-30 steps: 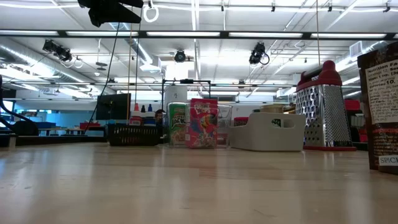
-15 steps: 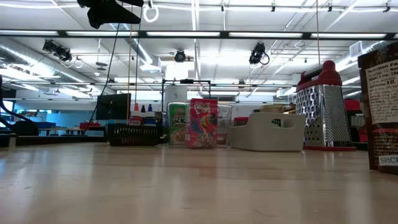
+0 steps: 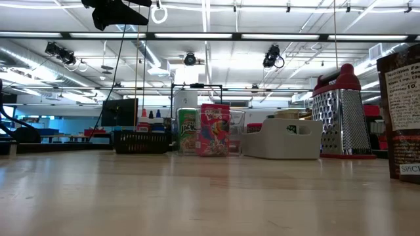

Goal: Pick & Place Kitchen Items
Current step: Put the white spice bottle into the gray bin

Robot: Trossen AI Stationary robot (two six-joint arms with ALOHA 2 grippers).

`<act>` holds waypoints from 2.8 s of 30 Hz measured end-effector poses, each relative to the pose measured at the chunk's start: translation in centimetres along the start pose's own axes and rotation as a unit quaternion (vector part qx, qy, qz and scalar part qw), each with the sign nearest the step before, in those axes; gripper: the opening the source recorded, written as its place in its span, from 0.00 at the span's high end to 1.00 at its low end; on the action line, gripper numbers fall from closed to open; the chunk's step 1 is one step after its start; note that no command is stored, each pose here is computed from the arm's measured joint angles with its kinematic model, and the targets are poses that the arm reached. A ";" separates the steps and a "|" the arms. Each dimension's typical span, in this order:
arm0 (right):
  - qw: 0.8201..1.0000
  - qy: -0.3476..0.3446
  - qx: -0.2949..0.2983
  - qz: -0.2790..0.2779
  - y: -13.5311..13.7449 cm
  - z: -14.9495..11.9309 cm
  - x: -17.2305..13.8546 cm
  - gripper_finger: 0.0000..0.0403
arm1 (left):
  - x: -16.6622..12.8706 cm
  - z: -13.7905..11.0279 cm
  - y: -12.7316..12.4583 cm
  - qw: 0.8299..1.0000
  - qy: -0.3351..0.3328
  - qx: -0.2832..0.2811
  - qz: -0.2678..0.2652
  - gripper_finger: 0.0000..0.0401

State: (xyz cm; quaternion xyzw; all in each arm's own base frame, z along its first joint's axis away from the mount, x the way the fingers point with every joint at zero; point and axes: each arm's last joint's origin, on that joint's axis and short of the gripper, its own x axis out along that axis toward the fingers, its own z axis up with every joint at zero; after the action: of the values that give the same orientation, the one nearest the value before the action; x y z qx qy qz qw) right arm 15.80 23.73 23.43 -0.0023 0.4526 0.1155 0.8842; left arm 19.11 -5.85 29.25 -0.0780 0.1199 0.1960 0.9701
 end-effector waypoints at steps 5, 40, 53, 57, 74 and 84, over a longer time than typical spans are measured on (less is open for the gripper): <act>0.998 0.057 0.015 0.028 1.0 -0.8 2.4 0.32 | 0.0 0.0 0.0 1.000 -0.002 0.000 0.005 0.34; 0.978 0.177 0.107 -0.026 1.2 -3.6 3.4 0.48 | 0.0 0.0 0.1 1.000 -0.006 -0.013 0.016 0.34; 0.971 0.167 0.097 -0.143 -0.9 -4.0 2.6 0.48 | 0.0 0.0 0.1 1.000 -0.006 -0.011 0.016 0.34; 0.946 0.215 0.105 -0.218 -2.6 -4.5 1.3 0.48 | 0.0 0.0 0.1 1.000 -0.006 -0.010 0.016 0.34; 0.876 0.067 0.123 -0.462 -12.0 -0.2 -2.3 0.48 | 0.0 0.1 0.2 0.999 -0.012 0.005 0.032 0.34; 0.821 -0.045 0.259 -0.507 -18.4 2.7 -3.7 0.45 | 0.0 0.1 0.2 0.999 -0.014 0.020 0.039 0.34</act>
State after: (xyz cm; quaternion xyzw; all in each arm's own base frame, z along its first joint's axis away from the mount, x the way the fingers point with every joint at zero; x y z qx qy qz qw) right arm 19.66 5.34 26.18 0.0026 0.3608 -0.4700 0.8055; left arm 19.05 -5.62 29.32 -0.0510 0.1130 0.2321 0.9647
